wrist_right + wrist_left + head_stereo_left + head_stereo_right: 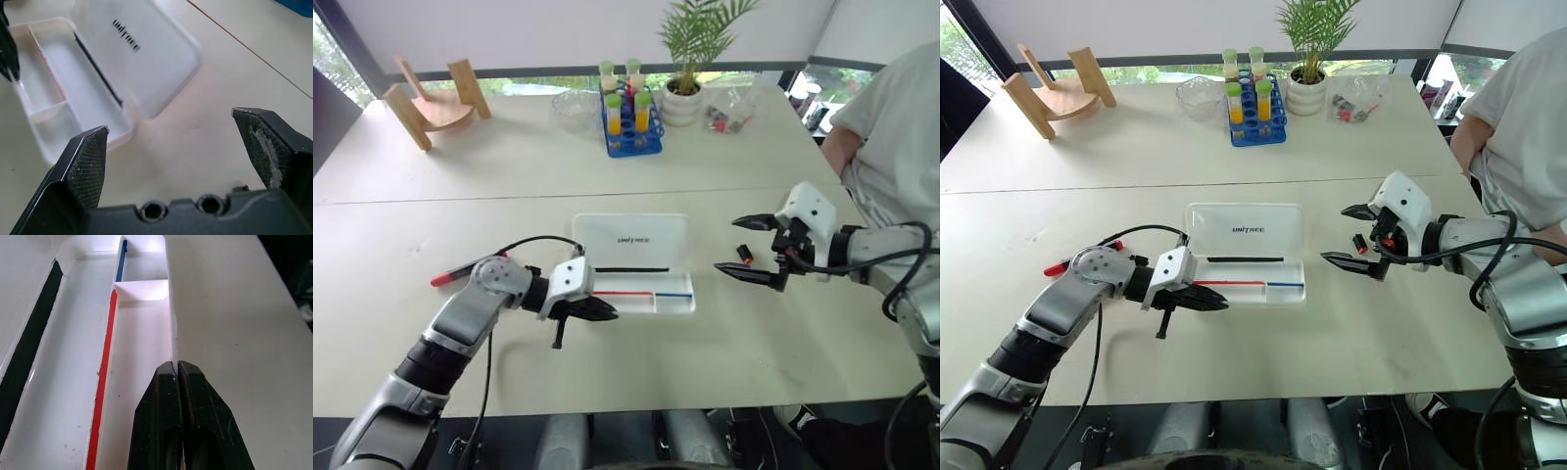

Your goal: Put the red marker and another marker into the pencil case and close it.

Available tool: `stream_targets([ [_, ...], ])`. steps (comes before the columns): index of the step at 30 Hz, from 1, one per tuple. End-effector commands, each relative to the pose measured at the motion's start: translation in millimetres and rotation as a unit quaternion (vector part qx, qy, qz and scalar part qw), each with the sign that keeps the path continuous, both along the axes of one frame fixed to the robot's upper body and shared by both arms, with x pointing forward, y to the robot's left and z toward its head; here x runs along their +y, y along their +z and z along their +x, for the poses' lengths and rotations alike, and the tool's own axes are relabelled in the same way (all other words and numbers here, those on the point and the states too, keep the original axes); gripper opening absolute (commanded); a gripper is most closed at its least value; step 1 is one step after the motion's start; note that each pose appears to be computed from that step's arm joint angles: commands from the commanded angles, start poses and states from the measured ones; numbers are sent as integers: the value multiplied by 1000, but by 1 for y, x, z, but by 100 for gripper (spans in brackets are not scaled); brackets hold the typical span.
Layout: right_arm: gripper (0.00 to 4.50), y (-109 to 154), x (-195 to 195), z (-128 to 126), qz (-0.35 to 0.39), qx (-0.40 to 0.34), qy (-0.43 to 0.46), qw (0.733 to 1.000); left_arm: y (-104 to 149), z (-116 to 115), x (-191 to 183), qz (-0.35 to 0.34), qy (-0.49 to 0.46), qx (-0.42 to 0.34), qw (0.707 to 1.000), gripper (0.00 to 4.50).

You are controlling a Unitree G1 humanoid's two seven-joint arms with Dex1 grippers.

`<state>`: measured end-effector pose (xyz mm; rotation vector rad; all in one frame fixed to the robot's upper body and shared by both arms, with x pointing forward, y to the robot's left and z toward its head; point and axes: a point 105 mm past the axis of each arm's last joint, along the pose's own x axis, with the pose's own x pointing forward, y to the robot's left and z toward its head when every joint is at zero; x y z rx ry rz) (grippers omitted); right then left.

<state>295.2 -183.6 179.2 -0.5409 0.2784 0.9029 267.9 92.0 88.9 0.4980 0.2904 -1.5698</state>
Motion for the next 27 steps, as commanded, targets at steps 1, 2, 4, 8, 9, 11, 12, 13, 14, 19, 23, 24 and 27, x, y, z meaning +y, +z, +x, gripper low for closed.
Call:
stream_targets([
  [1, 450, 12, 2, -3, 0, -28, 2, 1000, 0, 6, 3, 22, -17, -36, 999, 2],
  [2, 450, 12, 2, -3, 1, -28, 1, 1000, -1, 9, 3, 25, -11, -45, 999, 2],
  [4, 450, 12, 3, -3, 2, -28, 0, 1000, -1, 16, 4, 23, 3, -55, 998, 2],
  [8, 450, 11, 4, -4, 3, -27, 0, 1000, 1, 22, 4, 13, 25, -58, 998, 2],
  [9, 450, 11, 4, -3, 4, -27, 1, 1000, 2, 21, 3, 8, 29, -55, 998, 2],
  [11, 450, 11, 4, -3, 4, -27, 1, 1000, 3, 20, 2, 2, 33, -50, 998, 2],
  [12, 450, 11, 4, -3, 4, -27, 2, 1000, 3, 18, 1, 1, 33, -49, 998, 2],
  [13, 450, 10, 5, -2, 4, -27, 3, 1000, 2, 17, 1, 1, 35, -47, 998, 2],
  [14, 450, 10, 5, -2, 4, -27, 5, 1000, 2, 16, 0, -1, 39, -45, 998, 2],
  [19, 450, 10, 7, 0, 3, -25, 12, 1000, 0, 12, -2, -8, 55, -38, 998, 2],
  [23, 450, 9, 8, 1, 1, -24, 16, 1000, 1, 6, -3, -12, 53, -27, 998, 60],
  [24, 450, 9, 8, 1, 1, -24, 17, 1000, 2, 4, -3, -14, 51, -22, 998, 91],
  [27, 450, 9, 8, 1, 1, -23, 18, 1000, 9, 2, -3, -29, 51, -19, 998, 239],
])
